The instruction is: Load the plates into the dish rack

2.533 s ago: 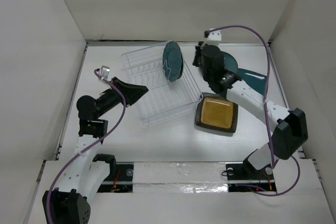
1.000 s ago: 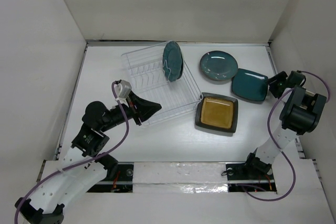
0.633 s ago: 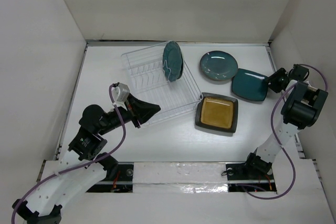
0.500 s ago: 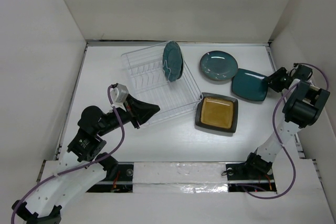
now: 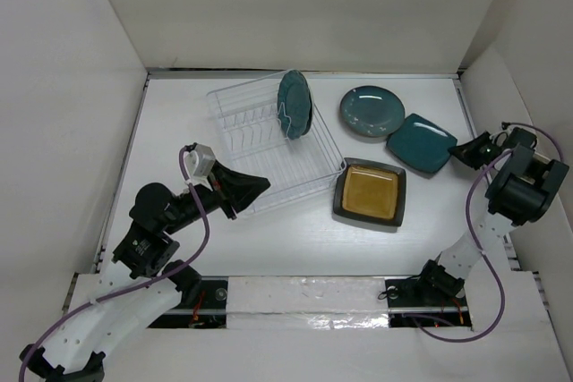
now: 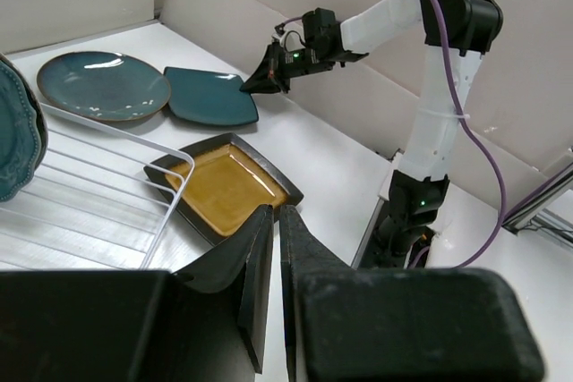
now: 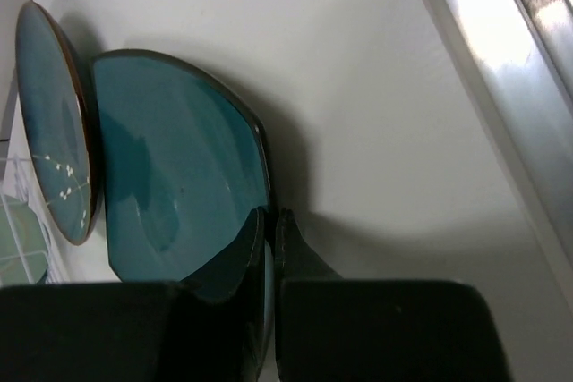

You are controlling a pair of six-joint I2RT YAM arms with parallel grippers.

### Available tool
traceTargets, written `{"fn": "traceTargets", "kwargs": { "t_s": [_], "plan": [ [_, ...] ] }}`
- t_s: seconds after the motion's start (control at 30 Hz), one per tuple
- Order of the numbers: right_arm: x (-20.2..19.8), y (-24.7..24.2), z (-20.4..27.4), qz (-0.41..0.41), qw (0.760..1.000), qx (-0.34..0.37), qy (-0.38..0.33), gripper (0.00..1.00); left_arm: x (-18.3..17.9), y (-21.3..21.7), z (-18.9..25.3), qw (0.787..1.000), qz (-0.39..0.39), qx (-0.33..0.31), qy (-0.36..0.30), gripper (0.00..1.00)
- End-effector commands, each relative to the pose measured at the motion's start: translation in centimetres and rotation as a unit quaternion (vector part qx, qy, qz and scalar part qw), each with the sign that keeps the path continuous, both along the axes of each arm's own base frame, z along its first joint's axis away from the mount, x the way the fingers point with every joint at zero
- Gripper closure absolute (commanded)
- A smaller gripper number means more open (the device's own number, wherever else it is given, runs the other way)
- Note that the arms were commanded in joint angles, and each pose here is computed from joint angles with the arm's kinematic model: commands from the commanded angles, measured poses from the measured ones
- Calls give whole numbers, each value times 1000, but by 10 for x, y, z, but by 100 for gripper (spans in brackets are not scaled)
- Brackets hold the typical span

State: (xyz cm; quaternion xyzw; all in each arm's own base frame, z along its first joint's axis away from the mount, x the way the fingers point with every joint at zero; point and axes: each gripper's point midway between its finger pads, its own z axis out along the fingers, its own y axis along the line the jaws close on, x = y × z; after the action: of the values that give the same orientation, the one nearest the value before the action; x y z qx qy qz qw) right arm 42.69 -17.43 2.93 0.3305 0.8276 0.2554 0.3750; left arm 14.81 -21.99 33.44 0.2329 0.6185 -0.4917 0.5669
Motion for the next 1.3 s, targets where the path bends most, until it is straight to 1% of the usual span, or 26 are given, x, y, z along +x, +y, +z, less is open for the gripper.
{"fn": "traceTargets", "kwargs": {
  "t_s": [0.0,0.03,0.1,0.13,0.17,0.2,0.27,0.3,0.33,0.47,0.53,0.57,0.63,0.77,0.83,1.0,1.17,1.23,1.27],
  "plan": [
    [-11,18,-5,-20,998,-38,35,100,-8,6,34,999,2,-29,-45,94],
    [-6,18,3,-25,998,-52,16,100,-8,7,35,998,2,-30,-46,94],
    [-9,31,22,-44,997,-68,0,100,-8,7,35,998,5,-31,-46,94],
    [-6,26,37,-60,994,-83,-32,100,-7,7,34,998,6,-30,-46,94],
    [-7,31,47,-77,993,-77,-49,100,-7,7,34,999,7,-30,-45,94],
    [-19,34,60,-94,989,-88,-66,100,-5,7,32,999,9,-29,-43,94],
    [-21,43,83,-111,984,-94,-104,100,-4,6,31,999,8,-28,-40,94],
    [-32,44,79,-126,982,-98,-102,100,-4,5,31,999,8,-27,-39,94],
    [-33,49,106,-130,975,-110,-141,100,-3,5,30,999,9,-26,-37,94],
    [-56,63,135,-149,963,-112,-195,100,1,5,26,999,16,-21,-32,94],
    [-64,74,139,-144,962,-104,-208,100,5,3,22,999,18,-15,-25,94],
    [-67,79,150,-138,959,-100,-226,100,7,2,20,1000,18,-13,-21,94],
    [-72,84,155,-134,959,-95,-233,100,8,1,18,1000,18,-10,-18,94],
    [-83,88,181,-135,950,-79,-272,100,13,-1,13,1000,24,-3,-11,94],
    [-87,88,200,-129,944,-61,-298,100,15,-1,12,1000,27,-1,-9,94],
    [-87,109,228,-82,939,-4,-333,100,19,-3,7,1000,28,5,-2,94],
    [-96,117,254,-70,930,-9,-361,100,21,-3,5,999,33,8,1,94],
    [-99,125,264,-54,928,0,-370,100,23,-3,4,999,35,10,2,94],
    [-102,129,277,-46,922,-1,-384,100,23,-3,4,999,35,10,2,94]
  ]
}}
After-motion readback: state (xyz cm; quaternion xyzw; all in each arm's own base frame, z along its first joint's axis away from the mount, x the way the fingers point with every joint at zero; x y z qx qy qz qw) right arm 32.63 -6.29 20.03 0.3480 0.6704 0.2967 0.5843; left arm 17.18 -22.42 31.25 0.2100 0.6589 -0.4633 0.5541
